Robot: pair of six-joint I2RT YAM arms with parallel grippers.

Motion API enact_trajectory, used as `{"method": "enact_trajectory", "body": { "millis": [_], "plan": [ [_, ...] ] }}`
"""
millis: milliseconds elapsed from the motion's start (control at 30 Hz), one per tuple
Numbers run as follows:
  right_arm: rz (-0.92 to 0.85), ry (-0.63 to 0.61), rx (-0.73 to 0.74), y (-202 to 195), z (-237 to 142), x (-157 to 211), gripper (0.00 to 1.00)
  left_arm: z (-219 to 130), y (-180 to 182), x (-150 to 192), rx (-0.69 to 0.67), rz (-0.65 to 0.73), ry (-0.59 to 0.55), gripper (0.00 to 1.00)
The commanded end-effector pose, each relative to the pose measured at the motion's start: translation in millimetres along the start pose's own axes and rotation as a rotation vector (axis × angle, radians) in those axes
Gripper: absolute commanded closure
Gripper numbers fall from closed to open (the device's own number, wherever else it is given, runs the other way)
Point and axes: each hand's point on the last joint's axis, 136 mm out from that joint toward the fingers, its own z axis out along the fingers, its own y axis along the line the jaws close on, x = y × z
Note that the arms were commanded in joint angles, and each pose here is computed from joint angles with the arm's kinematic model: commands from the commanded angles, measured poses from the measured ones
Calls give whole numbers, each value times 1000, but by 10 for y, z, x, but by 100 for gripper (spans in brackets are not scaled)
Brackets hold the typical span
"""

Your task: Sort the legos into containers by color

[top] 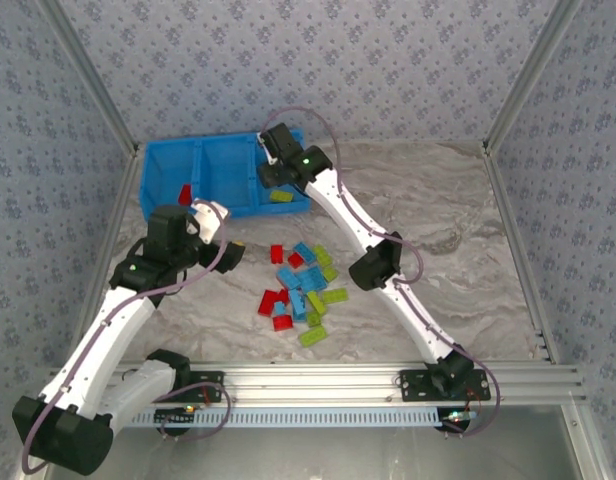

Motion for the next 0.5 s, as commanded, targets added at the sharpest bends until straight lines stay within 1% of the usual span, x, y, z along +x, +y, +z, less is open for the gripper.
{"method": "enact_trajectory", "body": {
  "millis": [0,67,133,167,200,233,267,333,400,467],
  "plan": [
    [-80,34,-20,-117,-841,-32,39,5,23,-120,-3,-82,-14,1],
    [-90,90,-14,-196,-1037,78,37,13,-2,-180,-24,-168,18,1],
    [-130,154,1,-295,-1225,200,32,67,-121,-216,-21,-284,53,1],
    [-158,192,11,-324,-1282,284,29,109,-185,-207,-20,-347,69,1],
    [-193,239,17,-360,-1367,394,26,174,-244,-173,-31,-446,94,2],
    [-229,284,16,-388,-1464,508,22,252,-314,-103,-39,-547,131,4],
    [-255,316,15,-422,-1571,607,15,340,-411,-20,-38,-647,174,8],
    [-277,350,33,-503,-1747,783,0,519,-631,137,-26,-778,263,12],
    [-265,350,36,-554,-1960,927,0,661,-865,224,-16,-823,332,13],
    [-208,333,10,-555,-2166,1078,0,833,-1102,297,-17,-825,399,13]
  ]
}}
